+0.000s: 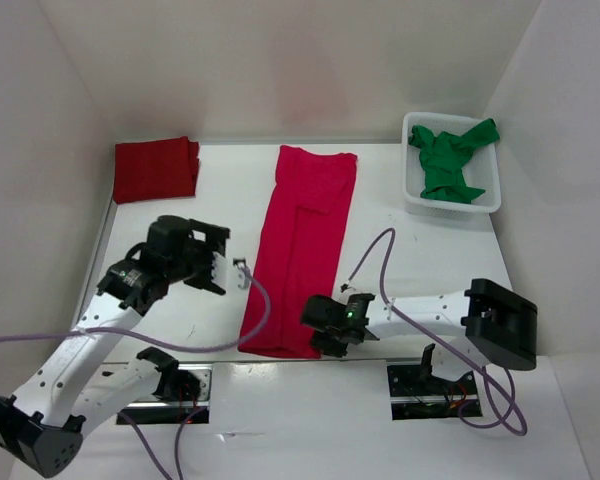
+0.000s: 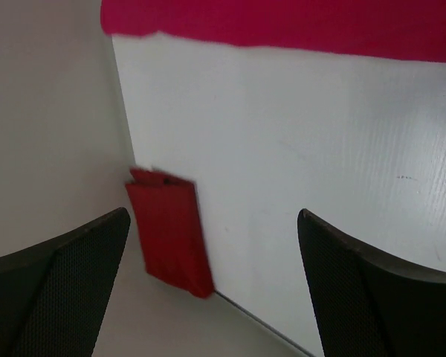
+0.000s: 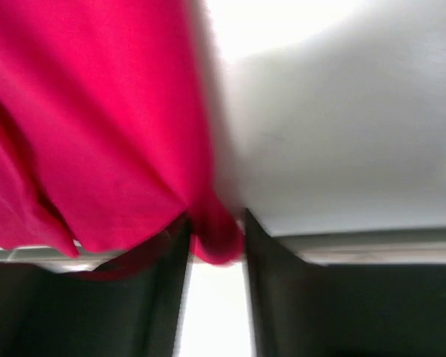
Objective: Fold and stack the t-shirts
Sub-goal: Rotate the tshirt 80 degrees
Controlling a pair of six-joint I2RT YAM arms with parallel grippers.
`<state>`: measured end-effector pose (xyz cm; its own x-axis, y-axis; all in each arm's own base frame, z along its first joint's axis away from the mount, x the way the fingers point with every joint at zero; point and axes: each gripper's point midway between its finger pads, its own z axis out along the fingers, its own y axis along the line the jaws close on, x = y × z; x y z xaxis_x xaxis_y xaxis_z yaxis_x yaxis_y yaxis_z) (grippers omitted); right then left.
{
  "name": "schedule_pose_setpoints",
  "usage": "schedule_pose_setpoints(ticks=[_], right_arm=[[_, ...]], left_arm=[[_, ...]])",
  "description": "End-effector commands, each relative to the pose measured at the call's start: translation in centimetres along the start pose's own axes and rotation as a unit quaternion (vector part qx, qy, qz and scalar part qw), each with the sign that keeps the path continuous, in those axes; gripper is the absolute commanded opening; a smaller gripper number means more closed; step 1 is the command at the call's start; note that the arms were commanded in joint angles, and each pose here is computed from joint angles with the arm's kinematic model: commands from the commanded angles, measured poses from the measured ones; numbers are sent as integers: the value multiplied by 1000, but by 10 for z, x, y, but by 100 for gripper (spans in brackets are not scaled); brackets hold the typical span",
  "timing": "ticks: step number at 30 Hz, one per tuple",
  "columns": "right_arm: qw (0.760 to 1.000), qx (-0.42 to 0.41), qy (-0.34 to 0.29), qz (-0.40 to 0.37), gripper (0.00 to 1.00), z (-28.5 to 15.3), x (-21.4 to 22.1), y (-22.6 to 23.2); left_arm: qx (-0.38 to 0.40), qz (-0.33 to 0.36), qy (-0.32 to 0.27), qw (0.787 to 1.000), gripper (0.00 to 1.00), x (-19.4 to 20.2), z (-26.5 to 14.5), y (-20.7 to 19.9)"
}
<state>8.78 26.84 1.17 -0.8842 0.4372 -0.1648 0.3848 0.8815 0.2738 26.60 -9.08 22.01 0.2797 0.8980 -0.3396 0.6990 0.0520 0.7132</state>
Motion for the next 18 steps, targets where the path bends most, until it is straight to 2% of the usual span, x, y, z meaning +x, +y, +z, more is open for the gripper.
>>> schedule_pose_setpoints(ticks=[1, 2, 3, 5, 6, 8, 10, 18], right_arm=[[999, 37, 7, -7, 43, -5, 0, -35], [999, 37, 11, -6, 55, -6, 2, -35], [1000, 22, 13, -11, 59, -11, 1, -27], [1000, 19, 0, -18, 68, -19, -5, -18], [1000, 17, 0, -23, 68, -22, -5, -15], [1000, 5, -5, -26, 70, -26, -7, -6], [1000, -5, -4, -28, 71, -30, -8, -1], [999, -30, 14, -24, 73, -29, -2, 8]], left_arm=[[43, 180, -37, 982, 100, -26, 20, -22], [76, 213, -51, 973, 100, -27, 28, -50], [88, 276, -95, 952, 100, -46, 28, -68], [128, 325, -132, 928, 100, -49, 31, -112], [140, 371, -158, 904, 100, -55, 24, -131], [171, 397, -171, 885, 100, -49, 20, -156], [222, 435, -175, 855, 100, -37, 11, -182], [267, 485, -203, 808, 100, -36, 32, -228]])
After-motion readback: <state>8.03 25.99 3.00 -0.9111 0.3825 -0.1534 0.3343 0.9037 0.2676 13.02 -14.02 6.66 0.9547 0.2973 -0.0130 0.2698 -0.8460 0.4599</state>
